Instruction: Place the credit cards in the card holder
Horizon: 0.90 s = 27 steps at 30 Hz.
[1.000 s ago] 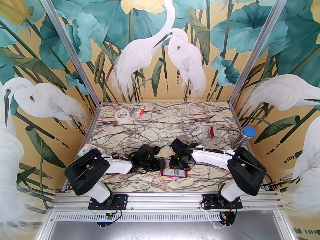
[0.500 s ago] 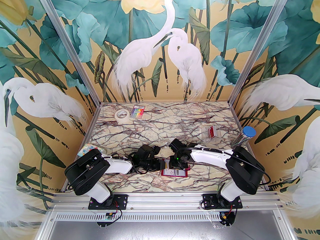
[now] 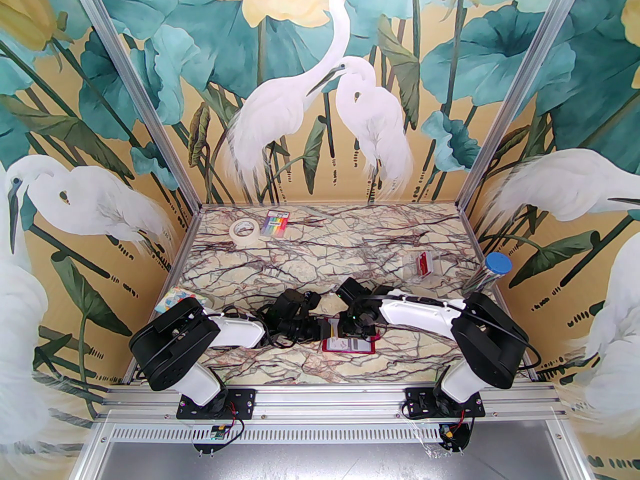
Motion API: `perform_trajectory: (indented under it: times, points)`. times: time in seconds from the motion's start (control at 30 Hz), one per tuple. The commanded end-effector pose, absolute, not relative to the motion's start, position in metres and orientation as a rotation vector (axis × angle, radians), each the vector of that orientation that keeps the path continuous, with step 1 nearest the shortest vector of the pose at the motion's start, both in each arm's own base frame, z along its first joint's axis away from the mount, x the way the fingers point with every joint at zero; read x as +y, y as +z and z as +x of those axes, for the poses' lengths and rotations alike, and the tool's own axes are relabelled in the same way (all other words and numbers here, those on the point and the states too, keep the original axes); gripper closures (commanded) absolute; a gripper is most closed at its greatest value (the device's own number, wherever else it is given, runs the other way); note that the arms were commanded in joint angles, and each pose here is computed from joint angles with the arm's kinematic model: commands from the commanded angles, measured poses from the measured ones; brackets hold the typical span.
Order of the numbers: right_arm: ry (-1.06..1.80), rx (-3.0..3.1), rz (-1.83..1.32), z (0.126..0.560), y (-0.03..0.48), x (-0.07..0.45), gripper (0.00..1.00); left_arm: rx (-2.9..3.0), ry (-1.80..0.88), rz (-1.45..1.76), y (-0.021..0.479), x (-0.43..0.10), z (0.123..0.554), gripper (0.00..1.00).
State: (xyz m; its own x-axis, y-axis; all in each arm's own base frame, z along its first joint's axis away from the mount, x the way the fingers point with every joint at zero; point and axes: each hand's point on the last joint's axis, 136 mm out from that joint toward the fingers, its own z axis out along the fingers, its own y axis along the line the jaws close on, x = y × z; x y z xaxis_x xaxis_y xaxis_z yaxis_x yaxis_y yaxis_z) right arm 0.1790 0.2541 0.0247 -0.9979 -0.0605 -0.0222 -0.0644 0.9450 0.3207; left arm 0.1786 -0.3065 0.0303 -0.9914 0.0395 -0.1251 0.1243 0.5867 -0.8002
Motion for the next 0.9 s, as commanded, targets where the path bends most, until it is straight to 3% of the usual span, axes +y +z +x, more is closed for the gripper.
perform_trajectory:
  times: [0.0, 0.47, 0.87]
  points:
    - [0.491, 3.027, -0.132, 0.184, 0.042, 0.252, 0.70, 2.730, -1.319, 0.135, 0.019, -0.304, 0.178, 0.64]
    - [0.490, 2.875, -0.071, 0.198, 0.094, 0.240, 0.66, 2.709, -1.341, 0.146, 0.020, -0.305, 0.178, 0.64]
    - [0.475, 2.886, -0.026, 0.193, 0.085, 0.234, 0.66, 2.702, -1.348, 0.150, 0.020, -0.304, 0.177, 0.64]
